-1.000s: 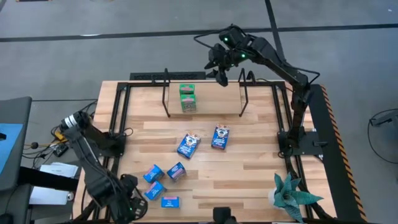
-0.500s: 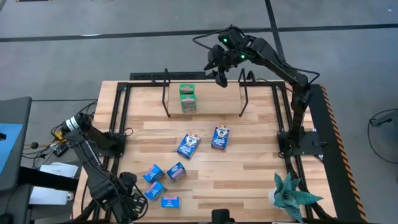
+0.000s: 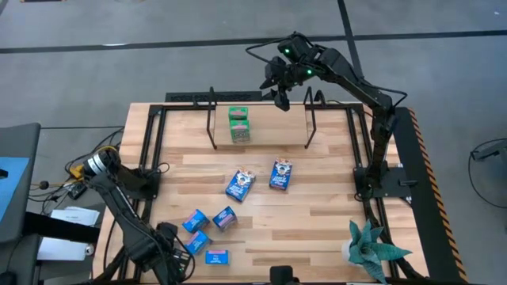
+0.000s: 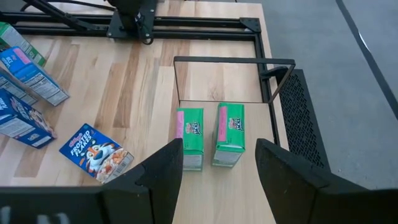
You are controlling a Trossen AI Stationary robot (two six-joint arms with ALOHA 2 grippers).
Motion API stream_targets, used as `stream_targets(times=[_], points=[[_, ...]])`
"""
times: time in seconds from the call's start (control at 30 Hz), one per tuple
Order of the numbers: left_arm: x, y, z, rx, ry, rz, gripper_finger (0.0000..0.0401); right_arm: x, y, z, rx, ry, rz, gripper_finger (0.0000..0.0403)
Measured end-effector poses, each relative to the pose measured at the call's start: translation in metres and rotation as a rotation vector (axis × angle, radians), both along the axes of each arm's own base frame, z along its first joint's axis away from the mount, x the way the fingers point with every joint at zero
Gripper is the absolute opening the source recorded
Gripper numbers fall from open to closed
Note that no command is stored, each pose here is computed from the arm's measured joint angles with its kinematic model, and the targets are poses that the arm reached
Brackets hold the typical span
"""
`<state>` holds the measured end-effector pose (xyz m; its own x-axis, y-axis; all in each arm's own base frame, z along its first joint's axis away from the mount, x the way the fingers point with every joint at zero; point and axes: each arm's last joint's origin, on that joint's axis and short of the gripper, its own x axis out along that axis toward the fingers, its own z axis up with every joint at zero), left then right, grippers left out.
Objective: Stack cereal on shelf
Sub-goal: Put the green cereal box on the shelf aligned with the other green cereal box
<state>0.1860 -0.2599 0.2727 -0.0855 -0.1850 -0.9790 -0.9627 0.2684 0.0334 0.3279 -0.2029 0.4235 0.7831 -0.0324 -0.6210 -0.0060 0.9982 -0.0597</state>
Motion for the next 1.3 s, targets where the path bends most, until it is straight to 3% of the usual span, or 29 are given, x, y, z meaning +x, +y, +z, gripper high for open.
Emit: stream_targets(times=[0.5,0.73,1.17,1.3], points=[[-0.009,-0.001,-0.002,0.040,0.057,0.001,0.0228,0.000,0.000,0.000,0.001,0.001,0.001,0.0225],[-0.002,-0.001,-0.002,0.035,0.001,0.015,0.0228,0.000,0.000,0.000,0.000,0.000,0.001,0.0225],[-0.008,-0.008,-0.009,0.042,0.021,-0.005,0.0228,0.000,0.000,0.000,0.000,0.000,0.002,0.0225],[-0.007,-0.003,-0.009,0.086,0.022,0.003,0.0228,0.000,0.000,0.000,-0.002,0.000,0.003,0.0225]])
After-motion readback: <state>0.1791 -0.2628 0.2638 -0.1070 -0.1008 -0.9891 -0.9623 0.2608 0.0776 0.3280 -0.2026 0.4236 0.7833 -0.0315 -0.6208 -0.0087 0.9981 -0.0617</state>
